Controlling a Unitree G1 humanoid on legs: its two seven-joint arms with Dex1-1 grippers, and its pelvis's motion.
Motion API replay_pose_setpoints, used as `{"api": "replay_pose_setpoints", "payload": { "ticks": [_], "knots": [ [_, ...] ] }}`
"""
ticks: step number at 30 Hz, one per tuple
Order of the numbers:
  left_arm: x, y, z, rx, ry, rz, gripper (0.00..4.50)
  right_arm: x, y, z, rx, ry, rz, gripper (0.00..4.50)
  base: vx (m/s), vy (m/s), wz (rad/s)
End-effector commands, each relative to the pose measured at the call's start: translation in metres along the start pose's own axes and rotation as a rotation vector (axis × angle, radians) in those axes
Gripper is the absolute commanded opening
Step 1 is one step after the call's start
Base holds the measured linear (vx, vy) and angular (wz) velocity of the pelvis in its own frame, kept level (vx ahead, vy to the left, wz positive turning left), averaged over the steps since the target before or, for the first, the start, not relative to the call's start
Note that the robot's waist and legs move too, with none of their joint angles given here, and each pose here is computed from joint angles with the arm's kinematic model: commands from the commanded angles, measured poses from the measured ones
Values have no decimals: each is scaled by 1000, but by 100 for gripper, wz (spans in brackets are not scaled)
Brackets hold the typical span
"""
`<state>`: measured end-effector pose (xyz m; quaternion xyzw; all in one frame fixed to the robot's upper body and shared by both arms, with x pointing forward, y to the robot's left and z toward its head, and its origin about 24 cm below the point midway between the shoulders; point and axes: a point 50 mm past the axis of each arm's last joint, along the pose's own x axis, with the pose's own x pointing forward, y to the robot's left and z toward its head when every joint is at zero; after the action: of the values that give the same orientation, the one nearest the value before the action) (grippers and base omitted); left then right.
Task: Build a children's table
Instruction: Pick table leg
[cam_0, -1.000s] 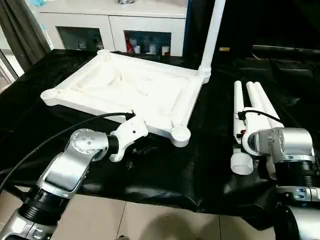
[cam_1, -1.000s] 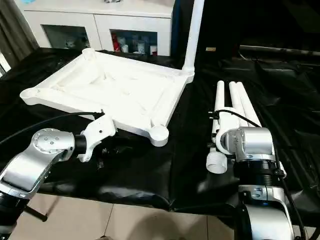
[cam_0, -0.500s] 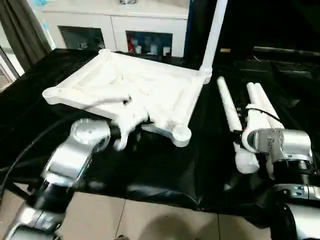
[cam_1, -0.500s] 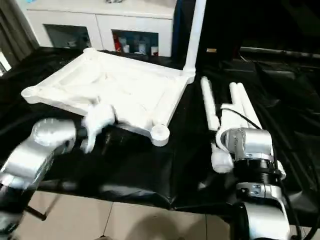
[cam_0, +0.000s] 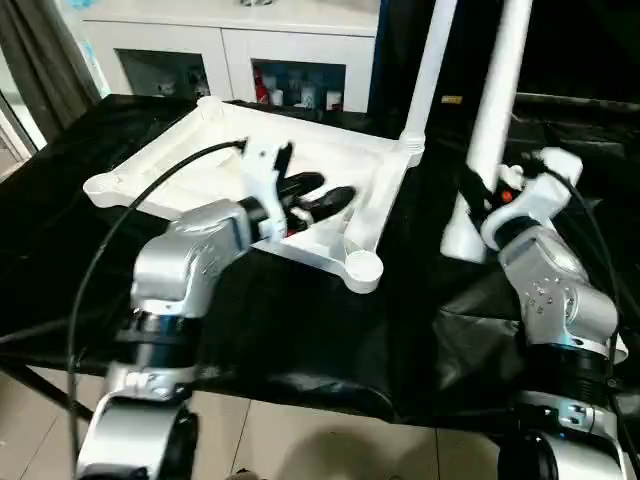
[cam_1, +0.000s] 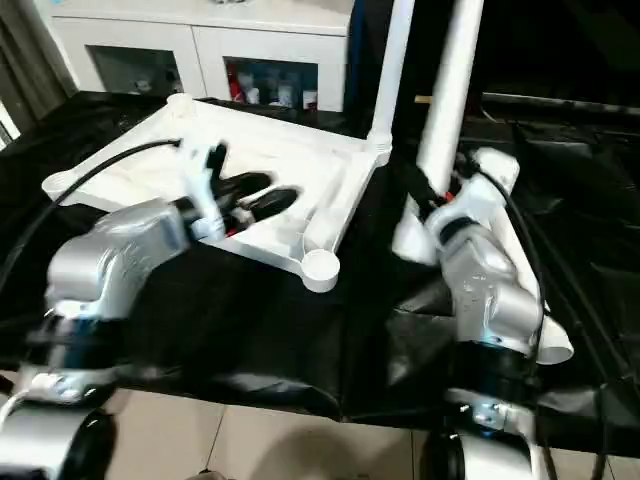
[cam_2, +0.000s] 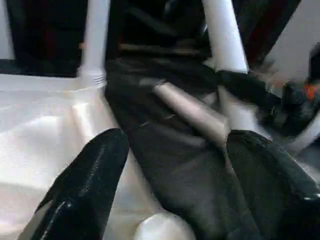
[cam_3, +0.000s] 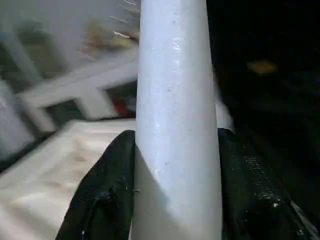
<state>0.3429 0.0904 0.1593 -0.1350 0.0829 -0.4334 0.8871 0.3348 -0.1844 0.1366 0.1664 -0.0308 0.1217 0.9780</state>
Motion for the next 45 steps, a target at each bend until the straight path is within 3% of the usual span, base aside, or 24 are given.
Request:
{"api": "replay_pose_setpoints", "payload": {
  "ticks": [1, 3, 8, 12, 19, 36, 42, 44, 45],
  "knots": [
    [6, -7, 11, -76, -41, -58, 400, -2, 39, -2, -68, -24, 282, 185, 0, 0, 0],
    [10, -12, 16, -115, -62, -84, 416, -7, 59, -11, -111, -7, 430, 185, 0, 0, 0],
    [12, -11, 18, -177, -79, -73, 447, -10, 79, -25, -185, 35, 556, 185, 0, 0, 0],
    [13, -14, 23, -272, -121, -95, 450, -10, 86, -33, -223, 51, 592, 185, 0, 0, 0],
    [11, -11, 24, -332, -134, -70, 450, -5, 87, -34, -239, 49, 572, 185, 0, 0, 0],
    [11, -6, 18, -360, -125, 32, 300, 1, 87, -37, -277, 47, 542, 185, 0, 0, 0],
    [11, -4, 19, -330, -128, 60, 241, 2, 88, -36, -295, 38, 533, 185, 0, 0, 0],
    [10, -1, 17, -294, -109, 62, 241, 3, 90, -36, -250, 41, 555, 185, 0, 0, 0],
    [10, -1, 17, -294, -109, 62, 223, 3, 90, -36, -250, 41, 555, 220, 0, 0, 0]
  ]
}}
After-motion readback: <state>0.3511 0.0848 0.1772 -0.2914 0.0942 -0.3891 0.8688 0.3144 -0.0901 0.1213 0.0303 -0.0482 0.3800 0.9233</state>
